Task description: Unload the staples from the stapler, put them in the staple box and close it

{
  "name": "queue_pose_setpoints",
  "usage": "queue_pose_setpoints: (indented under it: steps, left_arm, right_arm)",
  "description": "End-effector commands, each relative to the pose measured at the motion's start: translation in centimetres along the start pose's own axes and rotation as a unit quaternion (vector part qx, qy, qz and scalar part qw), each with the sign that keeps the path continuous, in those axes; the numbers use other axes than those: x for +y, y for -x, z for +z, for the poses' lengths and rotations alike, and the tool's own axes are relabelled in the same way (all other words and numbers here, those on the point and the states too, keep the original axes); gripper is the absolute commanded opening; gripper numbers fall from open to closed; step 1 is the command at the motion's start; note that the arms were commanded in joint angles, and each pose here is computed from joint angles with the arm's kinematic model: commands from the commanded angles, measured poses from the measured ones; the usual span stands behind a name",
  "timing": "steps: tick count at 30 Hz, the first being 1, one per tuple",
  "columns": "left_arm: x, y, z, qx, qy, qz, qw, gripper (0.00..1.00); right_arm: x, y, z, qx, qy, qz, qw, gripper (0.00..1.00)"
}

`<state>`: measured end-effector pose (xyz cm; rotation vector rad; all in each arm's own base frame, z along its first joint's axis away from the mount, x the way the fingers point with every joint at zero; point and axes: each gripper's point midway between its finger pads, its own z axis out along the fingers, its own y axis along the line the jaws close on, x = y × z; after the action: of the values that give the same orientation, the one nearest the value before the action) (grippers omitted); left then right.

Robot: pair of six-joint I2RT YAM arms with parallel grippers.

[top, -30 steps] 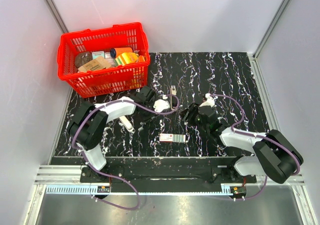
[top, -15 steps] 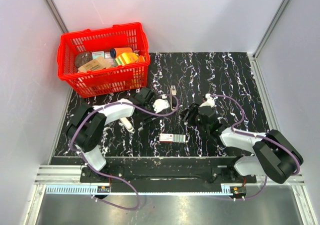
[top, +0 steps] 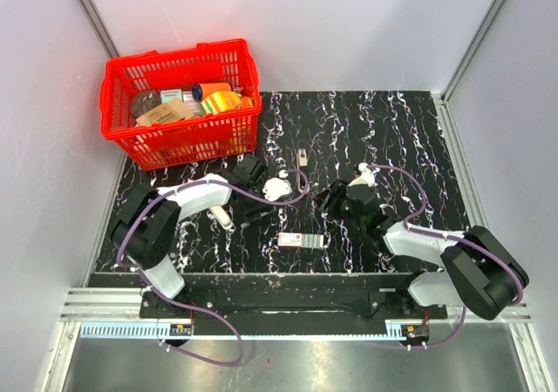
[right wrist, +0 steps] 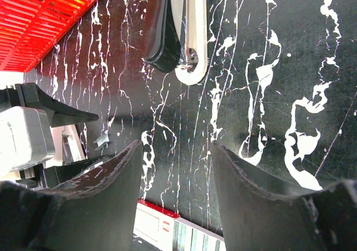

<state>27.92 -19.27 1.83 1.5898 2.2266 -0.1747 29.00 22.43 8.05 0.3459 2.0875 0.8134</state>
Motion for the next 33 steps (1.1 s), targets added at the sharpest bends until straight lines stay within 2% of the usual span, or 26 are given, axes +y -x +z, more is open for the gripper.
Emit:
queue_pose_setpoints:
  steps: [1, 7, 17, 24, 33]
  left_arm:
    - [-2.4, -3.1, 0.8, 0.059, -0.051, -0.003, 0.997, 0.63]
    - [-2.1, -3.5, 1.2, 0.071, -0.046, -0.012, 0.996, 0.50]
    - [-2.6, -4.2, 1.5, 0.083, -0.049, -0.021, 0.995, 0.36]
    - [-2.1, -3.7, 1.2, 0.080, -0.045, -0.022, 0.996, 0.18]
    - [-0.3, -0.3, -1.5, 0.038, -0.025, -0.026, 0.999, 0.14]
  right_arm:
    - [0.9, 0.9, 0.1, -0.016, 0.018, 0.009, 1.000, 0.58]
    - [0.8, 0.9, 0.1, -0.015, 0.018, 0.009, 1.000, 0.56]
    - [0.8, 0.9, 0.1, -0.013, 0.018, 0.011, 1.000, 0.54]
    - [0.9, 1.0, 0.1, -0.014, 0.020, 0.010, 1.000, 0.53]
    - [1.6, 1.1, -0.2, -0.008, 0.032, 0.004, 0.999, 0.52]
